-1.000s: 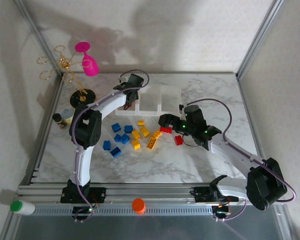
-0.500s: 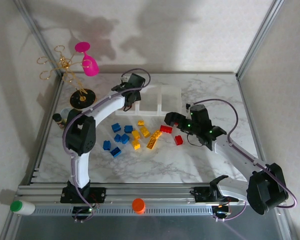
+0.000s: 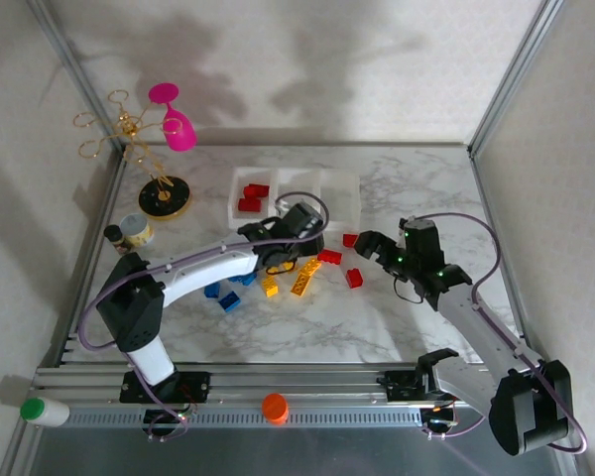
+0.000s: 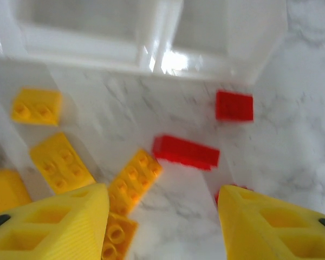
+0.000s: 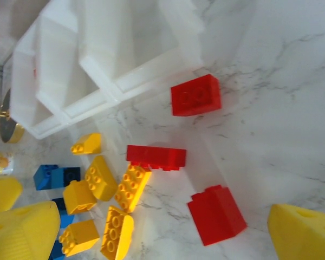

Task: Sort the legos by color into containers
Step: Place the lego in the container, then pick up the lego from the center of the table.

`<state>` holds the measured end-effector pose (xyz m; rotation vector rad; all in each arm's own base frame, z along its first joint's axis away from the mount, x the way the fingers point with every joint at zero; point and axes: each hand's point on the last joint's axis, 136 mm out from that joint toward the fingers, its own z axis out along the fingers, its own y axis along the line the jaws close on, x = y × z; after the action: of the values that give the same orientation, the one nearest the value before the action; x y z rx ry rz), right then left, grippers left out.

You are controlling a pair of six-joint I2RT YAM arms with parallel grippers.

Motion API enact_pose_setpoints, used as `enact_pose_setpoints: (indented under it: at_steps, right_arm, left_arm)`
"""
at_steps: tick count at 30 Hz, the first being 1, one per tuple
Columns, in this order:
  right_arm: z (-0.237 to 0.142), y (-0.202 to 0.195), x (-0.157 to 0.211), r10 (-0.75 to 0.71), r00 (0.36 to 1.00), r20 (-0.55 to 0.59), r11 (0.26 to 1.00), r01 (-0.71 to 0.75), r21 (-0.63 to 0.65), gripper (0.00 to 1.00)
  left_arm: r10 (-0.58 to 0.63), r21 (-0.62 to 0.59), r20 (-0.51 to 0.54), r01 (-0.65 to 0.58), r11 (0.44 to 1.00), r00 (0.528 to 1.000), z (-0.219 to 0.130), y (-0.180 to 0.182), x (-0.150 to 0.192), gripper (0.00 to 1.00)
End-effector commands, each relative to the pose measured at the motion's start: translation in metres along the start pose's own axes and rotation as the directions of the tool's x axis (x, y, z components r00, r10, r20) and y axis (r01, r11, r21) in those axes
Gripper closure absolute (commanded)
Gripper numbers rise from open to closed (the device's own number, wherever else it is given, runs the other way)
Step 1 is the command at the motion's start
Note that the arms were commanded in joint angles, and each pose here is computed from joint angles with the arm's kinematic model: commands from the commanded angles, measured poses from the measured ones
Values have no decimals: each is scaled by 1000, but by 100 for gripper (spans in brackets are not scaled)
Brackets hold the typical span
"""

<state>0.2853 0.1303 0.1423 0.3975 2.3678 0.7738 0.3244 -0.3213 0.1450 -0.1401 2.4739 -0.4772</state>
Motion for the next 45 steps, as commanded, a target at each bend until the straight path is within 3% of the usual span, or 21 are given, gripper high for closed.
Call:
enact_pose_setpoints:
  at_steps: [1, 9, 22, 30, 35, 41, 45]
  right_arm:
    - [-3, -26, 4, 22, 1000, 1, 997, -22, 71, 1]
    - [-9, -56, -15, 98, 994, 38, 991, -102, 90, 1]
    - [-6, -80, -20, 167, 985, 47, 983, -170, 73, 1]
    - [-5, -78, -19, 161, 986, 38, 985, -163, 57, 1]
    - [-4, -67, -17, 135, 991, 15, 991, -135, -5, 2]
    - [3, -56, -9, 93, 995, -34, 995, -94, -16, 1]
    - [8, -39, -6, 44, 997, -57, 998, -46, -34, 1]
  left_arm:
    - [-67, 57, -61, 70, 996, 996, 6, -23, 34, 44]
    - [4, 39, -150, 2, 999, 989, 40, -55, 88, 39]
    - [97, -113, -147, -115, 987, 984, 101, -60, 114, 30]
    - [124, -171, -101, -140, 975, 987, 110, -55, 109, 43]
    - [130, -160, -85, -142, 977, 988, 104, -56, 104, 59]
    - [136, -133, -37, -140, 981, 990, 77, -60, 85, 67]
    - [141, -123, 21, -137, 983, 990, 44, -58, 62, 67]
